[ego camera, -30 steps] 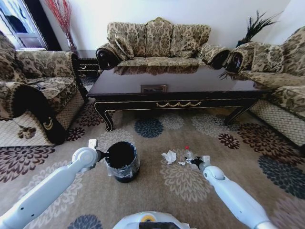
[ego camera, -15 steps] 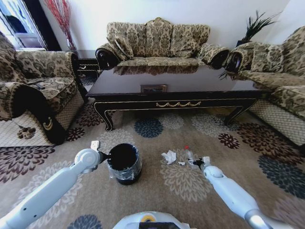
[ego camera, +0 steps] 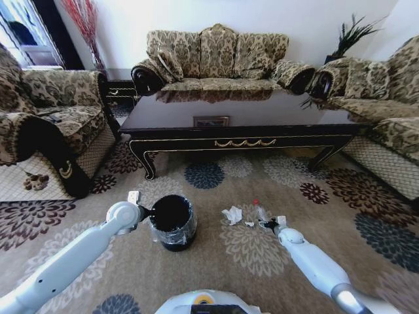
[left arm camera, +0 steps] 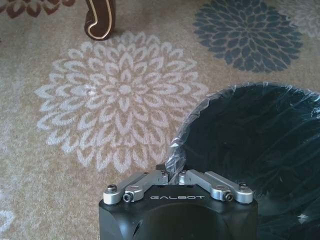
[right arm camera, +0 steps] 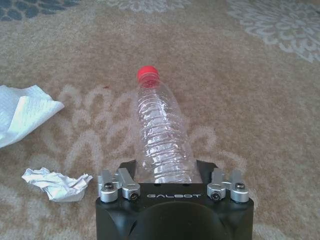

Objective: Move to the front of the table and pick up the trash from the floor, then place it into the trash bin.

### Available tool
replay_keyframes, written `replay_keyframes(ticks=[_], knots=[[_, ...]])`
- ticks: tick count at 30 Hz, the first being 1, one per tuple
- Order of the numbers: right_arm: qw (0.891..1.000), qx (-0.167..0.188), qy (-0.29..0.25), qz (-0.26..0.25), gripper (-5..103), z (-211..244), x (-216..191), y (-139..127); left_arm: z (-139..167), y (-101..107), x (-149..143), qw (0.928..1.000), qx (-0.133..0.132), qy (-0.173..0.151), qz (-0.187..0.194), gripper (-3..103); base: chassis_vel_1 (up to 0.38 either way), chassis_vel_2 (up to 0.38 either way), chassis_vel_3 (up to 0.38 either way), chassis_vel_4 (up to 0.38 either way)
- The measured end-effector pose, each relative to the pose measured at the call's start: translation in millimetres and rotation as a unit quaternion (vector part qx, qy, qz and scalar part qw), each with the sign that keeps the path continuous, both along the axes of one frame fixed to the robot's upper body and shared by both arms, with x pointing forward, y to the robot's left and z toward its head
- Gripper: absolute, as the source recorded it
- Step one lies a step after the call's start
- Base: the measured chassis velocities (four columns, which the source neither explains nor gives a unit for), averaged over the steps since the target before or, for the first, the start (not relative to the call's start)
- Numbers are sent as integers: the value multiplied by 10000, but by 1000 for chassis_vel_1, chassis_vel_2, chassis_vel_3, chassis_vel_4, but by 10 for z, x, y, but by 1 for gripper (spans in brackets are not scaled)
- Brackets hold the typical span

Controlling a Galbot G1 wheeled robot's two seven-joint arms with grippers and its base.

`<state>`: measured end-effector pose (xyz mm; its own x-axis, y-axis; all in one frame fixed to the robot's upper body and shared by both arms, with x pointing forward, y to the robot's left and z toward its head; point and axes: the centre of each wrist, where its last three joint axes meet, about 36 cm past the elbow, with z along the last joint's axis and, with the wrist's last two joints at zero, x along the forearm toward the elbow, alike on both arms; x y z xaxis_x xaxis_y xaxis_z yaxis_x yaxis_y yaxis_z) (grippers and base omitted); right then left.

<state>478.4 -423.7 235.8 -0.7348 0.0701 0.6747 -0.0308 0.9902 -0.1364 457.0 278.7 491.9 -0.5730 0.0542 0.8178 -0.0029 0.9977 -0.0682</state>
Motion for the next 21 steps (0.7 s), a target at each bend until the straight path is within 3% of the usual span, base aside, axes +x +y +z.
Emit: replay_keyframes(ticks=[1, 3, 5, 7, 10, 14, 17, 19, 21], knots=[[10000, 0, 0, 0, 70, 0, 0, 0, 0, 0, 0, 10000, 0, 0, 0, 4, 0, 0, 0, 0], [10000, 0, 0, 4, 59, 1, -22, -6, 11, -15, 10, 10000, 0, -13, -23, 4, 0, 0, 0, 0], [10000, 1, -1, 4, 59, 1, -25, -6, 11, -19, 11, 10000, 0, -13, -28, 4, 0, 0, 0, 0], [10000, 22, -27, -4, 42, 15, -59, -13, 16, -57, 19, 10000, -1, -14, -84, 4, 0, 0, 0, 0], [9999, 56, -84, -3, 39, 56, -96, -11, 39, -115, 39, 9999, -21, -13, -158, 4, 0, 0, 0, 0], [9989, 187, -423, 46, 30, 315, -164, 25, 51, -302, 144, 9993, 5, 6, -379, 4, 0, 0, 0, 0], [9938, 399, -1029, 156, 25, 846, -256, 134, 28, -613, 284, 9976, 9, 80, -687, 4, 0, 0, 0, 0], [9928, 430, -1106, 168, 24, 922, -272, 155, 32, -645, 294, 9974, 5, 83, -716, 4, 0, 0, 0, 0], [9849, 707, -1561, 228, 24, 1407, -444, 334, 77, -933, 409, 9952, -22, 78, -979, 4, 0, 0, 0, 0]])
